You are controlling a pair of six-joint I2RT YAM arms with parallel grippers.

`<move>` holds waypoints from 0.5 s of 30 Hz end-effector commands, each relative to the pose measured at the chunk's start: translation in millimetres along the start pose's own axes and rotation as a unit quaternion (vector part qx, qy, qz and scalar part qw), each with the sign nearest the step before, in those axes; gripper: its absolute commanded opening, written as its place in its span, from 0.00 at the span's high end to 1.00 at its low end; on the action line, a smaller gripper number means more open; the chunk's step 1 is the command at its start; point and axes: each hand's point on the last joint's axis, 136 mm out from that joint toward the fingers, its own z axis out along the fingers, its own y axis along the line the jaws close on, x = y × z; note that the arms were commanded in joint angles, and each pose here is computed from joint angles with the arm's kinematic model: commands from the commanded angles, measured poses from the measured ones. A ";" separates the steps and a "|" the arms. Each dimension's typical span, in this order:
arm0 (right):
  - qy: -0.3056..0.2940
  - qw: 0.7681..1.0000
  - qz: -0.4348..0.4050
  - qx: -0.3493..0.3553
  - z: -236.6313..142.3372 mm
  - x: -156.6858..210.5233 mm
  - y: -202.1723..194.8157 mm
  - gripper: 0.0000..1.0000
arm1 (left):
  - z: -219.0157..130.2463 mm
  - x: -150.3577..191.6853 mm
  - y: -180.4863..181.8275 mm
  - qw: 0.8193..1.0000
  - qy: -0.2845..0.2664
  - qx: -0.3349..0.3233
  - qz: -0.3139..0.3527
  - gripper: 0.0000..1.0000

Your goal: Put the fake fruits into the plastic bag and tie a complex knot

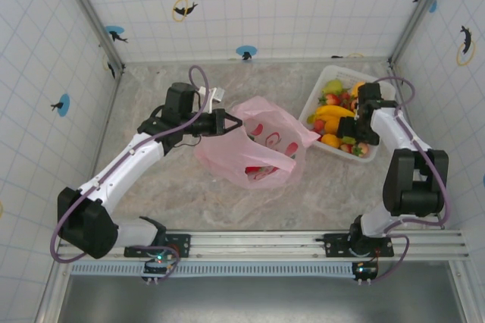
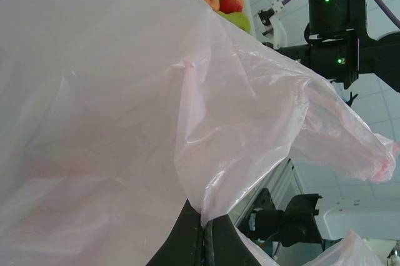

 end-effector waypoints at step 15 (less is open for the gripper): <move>-0.040 0.999 0.003 -0.026 -9.8 -18.8 6.8 0.38 | -6.7 -13.0 -9.8 1.000 -0.013 0.003 0.012 1.00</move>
